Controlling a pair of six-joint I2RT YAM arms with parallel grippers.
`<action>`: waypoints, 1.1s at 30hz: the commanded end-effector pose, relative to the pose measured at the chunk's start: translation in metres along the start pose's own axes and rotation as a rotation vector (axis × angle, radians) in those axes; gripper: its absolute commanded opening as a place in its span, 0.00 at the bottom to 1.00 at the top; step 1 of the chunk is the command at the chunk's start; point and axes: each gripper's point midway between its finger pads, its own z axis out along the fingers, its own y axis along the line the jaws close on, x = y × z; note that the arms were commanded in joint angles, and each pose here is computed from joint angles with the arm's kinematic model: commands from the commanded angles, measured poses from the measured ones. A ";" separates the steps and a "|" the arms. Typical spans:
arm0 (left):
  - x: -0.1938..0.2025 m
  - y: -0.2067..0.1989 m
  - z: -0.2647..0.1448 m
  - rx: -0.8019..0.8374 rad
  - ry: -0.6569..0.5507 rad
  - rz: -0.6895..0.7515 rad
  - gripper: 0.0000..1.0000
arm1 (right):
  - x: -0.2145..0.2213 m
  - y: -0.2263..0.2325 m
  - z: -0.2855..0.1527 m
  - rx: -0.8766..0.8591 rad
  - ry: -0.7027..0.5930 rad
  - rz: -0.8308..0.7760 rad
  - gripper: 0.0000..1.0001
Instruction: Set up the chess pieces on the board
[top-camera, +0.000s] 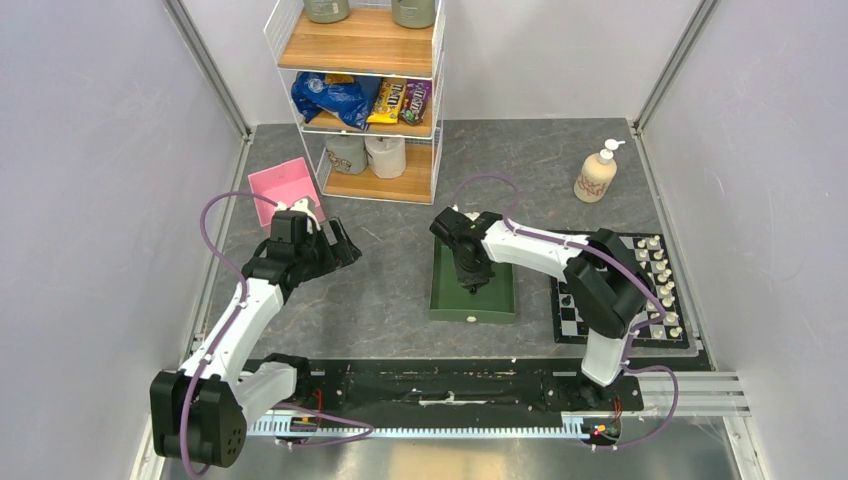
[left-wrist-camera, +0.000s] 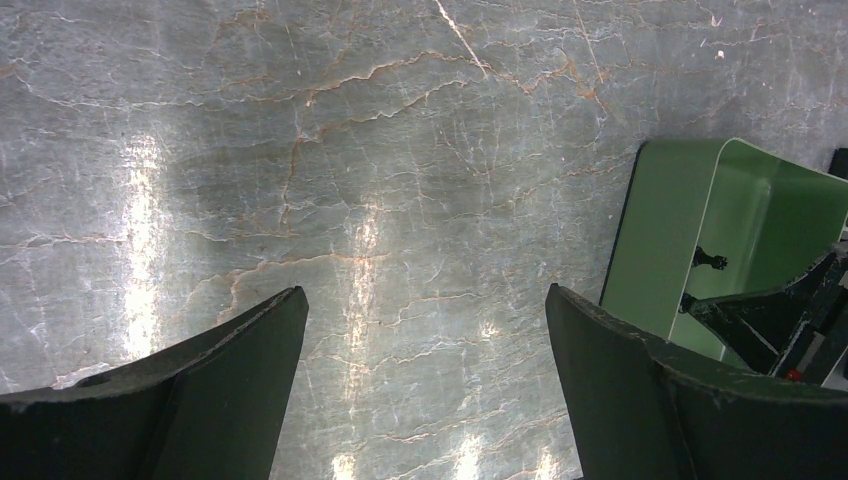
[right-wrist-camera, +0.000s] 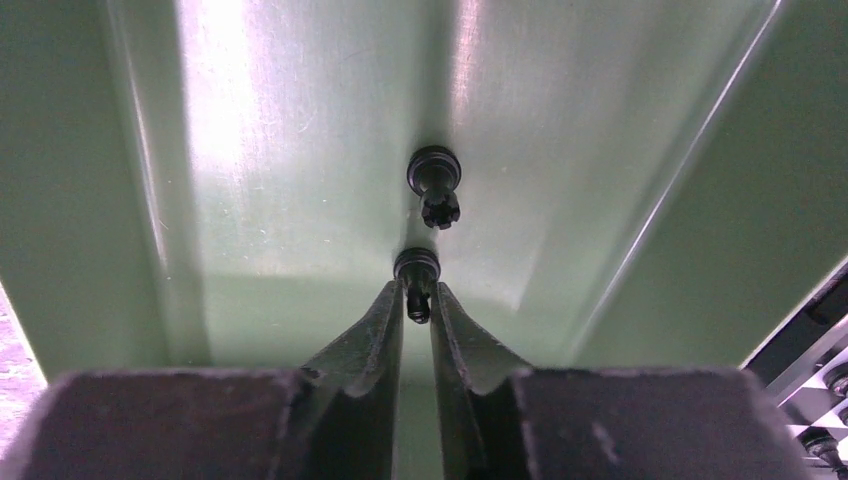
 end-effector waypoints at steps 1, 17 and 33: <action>-0.015 -0.013 -0.004 0.042 -0.045 -0.003 0.96 | -0.014 -0.001 -0.007 0.004 -0.052 0.015 0.19; -0.014 -0.015 -0.004 0.052 -0.036 -0.009 0.96 | 0.002 -0.076 -0.094 0.040 -0.197 0.255 0.07; -0.014 -0.017 -0.004 0.064 -0.037 -0.014 0.96 | 0.085 -0.187 -0.076 0.226 -0.132 0.800 0.07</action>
